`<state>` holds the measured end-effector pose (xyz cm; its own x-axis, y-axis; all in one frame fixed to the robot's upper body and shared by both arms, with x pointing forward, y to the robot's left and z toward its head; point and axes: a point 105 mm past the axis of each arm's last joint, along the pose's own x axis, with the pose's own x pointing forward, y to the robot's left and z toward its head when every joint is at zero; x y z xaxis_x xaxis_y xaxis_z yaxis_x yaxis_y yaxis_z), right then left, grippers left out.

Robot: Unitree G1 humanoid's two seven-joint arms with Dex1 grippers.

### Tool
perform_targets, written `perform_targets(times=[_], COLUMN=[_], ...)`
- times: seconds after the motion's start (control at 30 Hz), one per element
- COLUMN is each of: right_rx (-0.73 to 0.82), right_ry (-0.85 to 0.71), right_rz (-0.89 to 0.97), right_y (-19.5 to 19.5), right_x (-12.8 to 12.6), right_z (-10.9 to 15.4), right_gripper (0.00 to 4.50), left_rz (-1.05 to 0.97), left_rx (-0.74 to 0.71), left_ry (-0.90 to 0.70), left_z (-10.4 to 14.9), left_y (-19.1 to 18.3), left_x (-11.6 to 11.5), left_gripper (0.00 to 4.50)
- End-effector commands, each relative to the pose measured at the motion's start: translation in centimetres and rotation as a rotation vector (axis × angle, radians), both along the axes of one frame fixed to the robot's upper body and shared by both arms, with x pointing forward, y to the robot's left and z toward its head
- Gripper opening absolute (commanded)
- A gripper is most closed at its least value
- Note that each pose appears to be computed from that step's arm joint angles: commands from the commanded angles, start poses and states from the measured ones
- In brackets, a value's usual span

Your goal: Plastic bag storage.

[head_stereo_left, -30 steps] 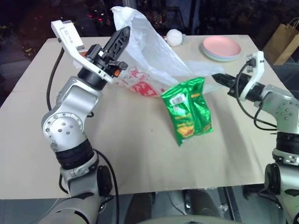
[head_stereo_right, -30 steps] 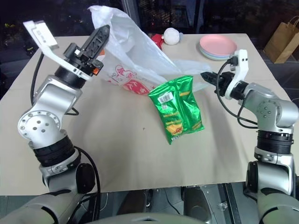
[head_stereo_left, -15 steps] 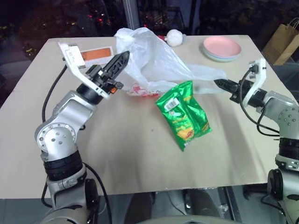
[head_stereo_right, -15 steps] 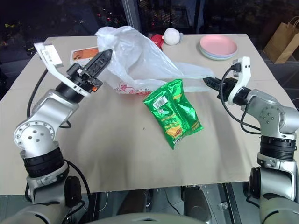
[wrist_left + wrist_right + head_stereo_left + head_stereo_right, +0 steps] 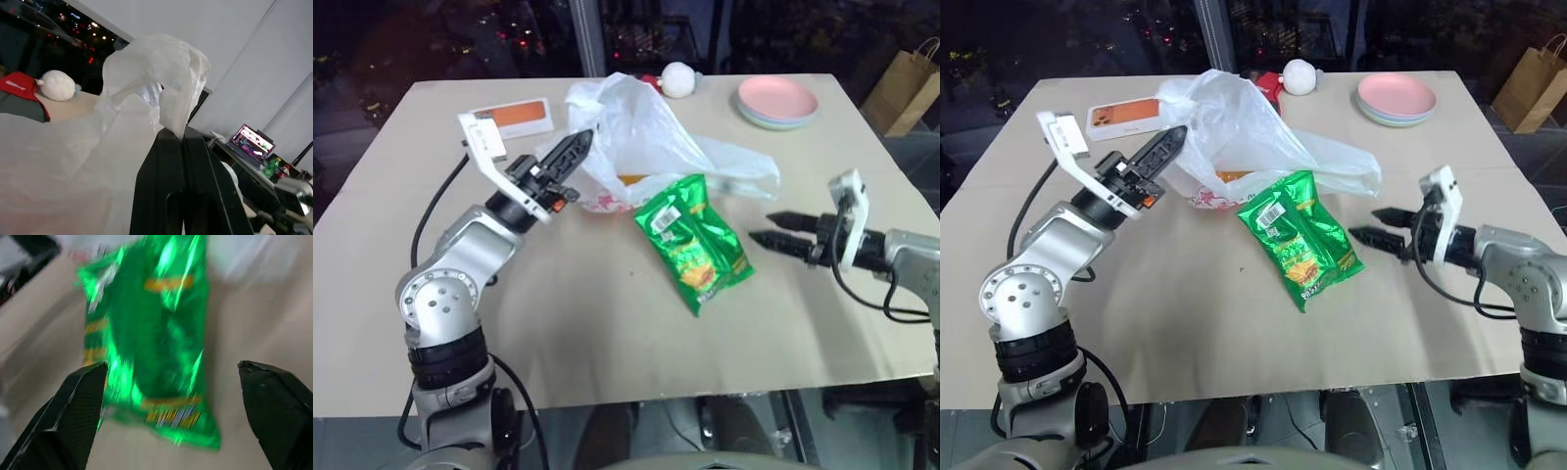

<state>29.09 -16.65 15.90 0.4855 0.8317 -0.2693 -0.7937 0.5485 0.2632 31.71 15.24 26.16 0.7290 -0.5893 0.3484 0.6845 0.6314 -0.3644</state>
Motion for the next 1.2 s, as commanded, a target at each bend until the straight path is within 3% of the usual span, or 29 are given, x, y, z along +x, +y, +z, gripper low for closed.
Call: perform_targets(times=[0.03,0.27,0.53,0.67,0.93,1.2], right_rx=[-0.057,-0.146,-0.106,-0.09,-0.004,0.215], right_ry=[-0.035,-0.09,-0.044,-0.033,-0.044,0.005], right_rz=[0.049,-0.039,-0.013,0.005,0.039,0.254], right_y=[1.0,3.4,5.9,6.1,5.6,3.9], right_x=[-0.6,1.9,2.6,2.2,1.5,-3.4], right_z=[-0.5,-3.4,-5.1,-5.4,-3.1,3.6], right_gripper=[4.43,4.43,4.43,3.41,0.02,0.02], left_rz=[-0.016,-0.03,-0.034,-0.022,-0.031,-0.046], left_rx=[0.009,0.021,0.039,0.035,0.04,0.044], left_ry=[-0.041,-0.033,-0.035,-0.037,-0.025,-0.015], left_z=[0.8,0.4,0.1,0.1,-0.5,-0.9], left_y=[-0.4,-0.9,-1.2,-0.9,-1.2,-1.0], left_x=[-0.7,-0.7,-0.7,-0.8,-0.8,-1.0], left_gripper=[0.0,0.0,0.0,0.0,0.0,0.0])
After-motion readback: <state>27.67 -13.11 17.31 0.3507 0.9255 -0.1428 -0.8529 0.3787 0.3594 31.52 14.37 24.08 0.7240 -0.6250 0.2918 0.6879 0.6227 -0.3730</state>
